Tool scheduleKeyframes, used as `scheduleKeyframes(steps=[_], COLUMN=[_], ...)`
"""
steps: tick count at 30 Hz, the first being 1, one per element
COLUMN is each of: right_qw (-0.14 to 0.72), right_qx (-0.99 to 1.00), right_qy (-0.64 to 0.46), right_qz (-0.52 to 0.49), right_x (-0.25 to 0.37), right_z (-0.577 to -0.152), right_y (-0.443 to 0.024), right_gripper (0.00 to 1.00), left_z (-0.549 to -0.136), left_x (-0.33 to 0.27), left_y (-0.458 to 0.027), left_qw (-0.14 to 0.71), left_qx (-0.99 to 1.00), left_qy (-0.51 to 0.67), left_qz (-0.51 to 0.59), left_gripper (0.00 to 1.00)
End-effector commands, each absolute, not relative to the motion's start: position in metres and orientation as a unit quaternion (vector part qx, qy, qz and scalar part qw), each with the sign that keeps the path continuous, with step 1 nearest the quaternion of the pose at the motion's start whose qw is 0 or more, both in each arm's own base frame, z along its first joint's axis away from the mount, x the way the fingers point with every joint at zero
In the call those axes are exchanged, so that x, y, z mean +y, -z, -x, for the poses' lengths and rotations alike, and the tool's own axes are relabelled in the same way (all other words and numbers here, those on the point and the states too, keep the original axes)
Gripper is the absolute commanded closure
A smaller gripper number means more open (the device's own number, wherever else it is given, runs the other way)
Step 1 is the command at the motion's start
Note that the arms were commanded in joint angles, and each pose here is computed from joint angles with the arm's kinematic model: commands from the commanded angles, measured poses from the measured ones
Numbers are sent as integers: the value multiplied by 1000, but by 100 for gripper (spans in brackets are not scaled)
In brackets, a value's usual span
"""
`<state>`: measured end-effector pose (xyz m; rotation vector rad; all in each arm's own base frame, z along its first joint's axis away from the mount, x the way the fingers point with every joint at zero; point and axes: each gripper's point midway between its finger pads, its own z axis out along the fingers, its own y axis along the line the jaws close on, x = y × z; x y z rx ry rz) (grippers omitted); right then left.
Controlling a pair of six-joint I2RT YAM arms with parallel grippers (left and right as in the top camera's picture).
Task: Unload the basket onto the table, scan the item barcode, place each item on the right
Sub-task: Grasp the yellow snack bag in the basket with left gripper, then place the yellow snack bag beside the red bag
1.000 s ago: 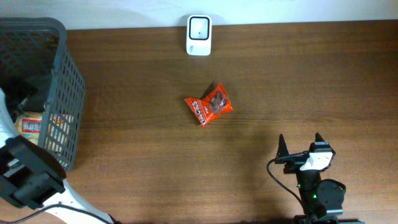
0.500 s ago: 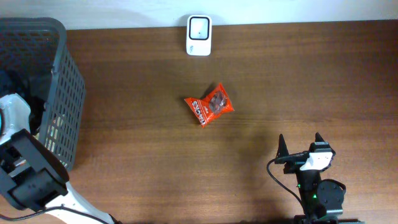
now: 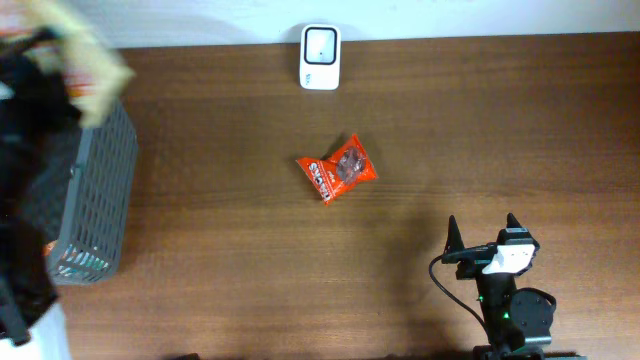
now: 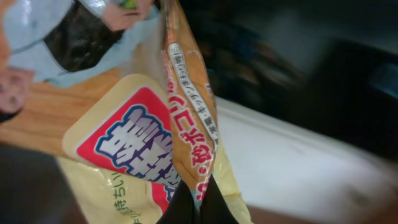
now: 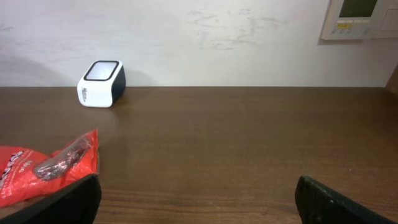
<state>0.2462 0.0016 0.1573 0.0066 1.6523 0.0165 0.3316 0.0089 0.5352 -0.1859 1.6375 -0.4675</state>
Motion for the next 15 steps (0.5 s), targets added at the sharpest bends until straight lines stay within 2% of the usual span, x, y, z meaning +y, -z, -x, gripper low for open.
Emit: scheduleKeyframes(steps=[1,3,4,7,11,13,15], right_qw=[676,676,676,676,676,676,676], right_qx=[737,737,737,737,737,737,737], right_qy=[-6,-6,-6,-6,-6,-6,-6], right_qz=[-3,-2,-2,-2,-2,-2,-2], right_x=[1,1,1,1,1,1,1], right_z=[-246,-246,-246,-246,-246,-246,-246], right_y=[-154,-154,-154,-154,-154,-154,-154], right_gripper=[2,2,2,2,2,2,2], left_z=[-350,-375,-393,-415,-421,-426,-423], left_x=[-100,-159,-194,-256,-340,-357,-373], left_y=[-508,-468,-431,-354,-226,-183,-161], left_qw=[599,558,519,438,326,310,300], left_qx=[745,768,788,821,853,866,867], left_qy=[276,273,272,277,267,236,231], left_qz=[-94,-159,-191,-238,-308,-313,-323], left_gripper=[100,100,100,100,100,100,100])
